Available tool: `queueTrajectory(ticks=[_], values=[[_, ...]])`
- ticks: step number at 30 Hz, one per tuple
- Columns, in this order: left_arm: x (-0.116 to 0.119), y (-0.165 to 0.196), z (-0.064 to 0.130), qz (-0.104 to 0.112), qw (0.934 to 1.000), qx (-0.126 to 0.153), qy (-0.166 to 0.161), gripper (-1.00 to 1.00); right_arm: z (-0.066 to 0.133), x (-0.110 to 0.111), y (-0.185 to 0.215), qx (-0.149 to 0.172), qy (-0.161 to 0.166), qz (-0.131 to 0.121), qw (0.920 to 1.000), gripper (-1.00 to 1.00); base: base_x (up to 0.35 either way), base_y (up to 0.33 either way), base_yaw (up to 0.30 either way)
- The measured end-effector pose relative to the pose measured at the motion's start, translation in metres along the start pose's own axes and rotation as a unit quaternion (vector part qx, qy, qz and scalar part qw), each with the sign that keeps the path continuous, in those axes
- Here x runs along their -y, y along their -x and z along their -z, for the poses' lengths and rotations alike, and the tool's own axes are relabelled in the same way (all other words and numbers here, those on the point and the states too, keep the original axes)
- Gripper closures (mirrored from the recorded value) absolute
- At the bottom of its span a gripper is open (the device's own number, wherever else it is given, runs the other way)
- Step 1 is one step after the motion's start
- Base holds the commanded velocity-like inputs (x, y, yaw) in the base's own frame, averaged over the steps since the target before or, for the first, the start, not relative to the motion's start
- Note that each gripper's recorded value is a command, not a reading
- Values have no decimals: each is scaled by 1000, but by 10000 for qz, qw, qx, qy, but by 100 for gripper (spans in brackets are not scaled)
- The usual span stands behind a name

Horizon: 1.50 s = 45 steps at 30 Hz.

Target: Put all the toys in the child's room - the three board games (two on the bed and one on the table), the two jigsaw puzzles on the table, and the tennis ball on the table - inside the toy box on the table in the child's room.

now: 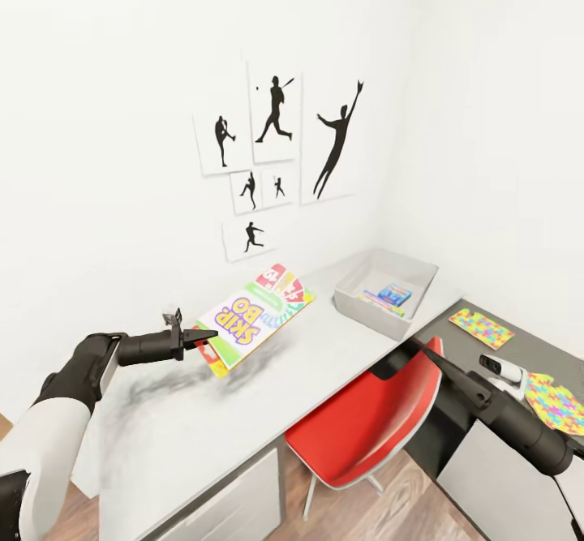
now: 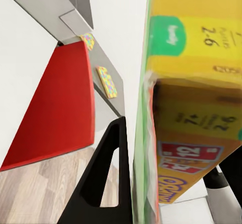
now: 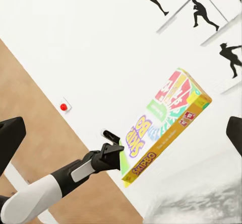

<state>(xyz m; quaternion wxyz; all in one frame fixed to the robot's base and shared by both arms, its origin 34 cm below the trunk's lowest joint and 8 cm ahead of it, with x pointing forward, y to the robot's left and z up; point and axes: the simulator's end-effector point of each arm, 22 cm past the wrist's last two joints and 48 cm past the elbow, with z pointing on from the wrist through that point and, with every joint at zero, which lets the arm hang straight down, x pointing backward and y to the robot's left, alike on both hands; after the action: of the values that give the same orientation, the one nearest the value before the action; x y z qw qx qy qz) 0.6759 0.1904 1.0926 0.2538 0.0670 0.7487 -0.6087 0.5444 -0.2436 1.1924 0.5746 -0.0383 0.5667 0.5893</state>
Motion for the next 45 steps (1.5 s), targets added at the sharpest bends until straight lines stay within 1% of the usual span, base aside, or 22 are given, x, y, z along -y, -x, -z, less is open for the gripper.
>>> queueTrajectory(ticks=[7, 15, 22, 29, 31, 33, 35, 37, 39, 41, 42, 43, 44, 45], values=[[0, 0, 0, -6, 10000, -1, -2, 100, 0, 7, 0, -8, -163, -16, 9999, -100, 113, -170, -1], [5, 2, 1, -48, 10000, 13, -13, 100, 0, 4, 2, 18, -135, 26, 9999, -100, 6, -79, 0], [6, 3, 1, -197, 9998, 24, -24, 100, 0, 3, 3, 18, -132, 39, 9999, -100, 0, -155, 0], [6, 3, 1, -214, 9998, 27, -29, 100, 0, 5, 3, 12, -163, 32, 9999, -100, 0, -39, 0], [6, 3, 0, -213, 9998, 26, -31, 100, 0, 6, 2, -2, -201, 23, 9998, -100, 0, -157, 0], [6, 3, 0, -212, 9998, 26, -32, 100, 0, 11, 1, -24, -308, 12, 9995, -100, 0, -230, 0], [6, 2, -1, -212, 9998, 20, -42, 100, 0, 25, -2, -104, -638, 42, 9979, -100, 0, -259, 0], [7, 2, -2, -215, 9998, 16, -50, 100, 4, 47, -6, -209, -1134, -2, 9933, -100, 0, -176, 0], [7, 2, -3, -225, 9997, 16, -53, 100, 11, 73, -11, -363, -1750, -155, 9838, -100, 0, -74, 0], [8, 2, -3, -228, 9997, 18, -56, 100, 26, 97, -13, -484, -2349, -277, 9704, -100, 0, -33, 0], [8, 2, -3, -228, 9997, 19, -56, 100, 31, 101, -11, -477, -2472, -294, 9673, -100, 0, -19, 0], [8, 2, -3, -227, 9997, 20, -56, 100, 41, 108, -4, -419, -2666, -309, 9624, -100, 0, -12, 0], [8, 2, -3, -225, 9997, 22, -58, 100, 51, 113, 5, -318, -2802, -311, 9589, -100, 0, -8, 0], [8, 2, -3, -227, 9997, 24, -61, 100, 59, 114, 14, -201, -2862, -306, 9575, -100, 0, -5, 0]])
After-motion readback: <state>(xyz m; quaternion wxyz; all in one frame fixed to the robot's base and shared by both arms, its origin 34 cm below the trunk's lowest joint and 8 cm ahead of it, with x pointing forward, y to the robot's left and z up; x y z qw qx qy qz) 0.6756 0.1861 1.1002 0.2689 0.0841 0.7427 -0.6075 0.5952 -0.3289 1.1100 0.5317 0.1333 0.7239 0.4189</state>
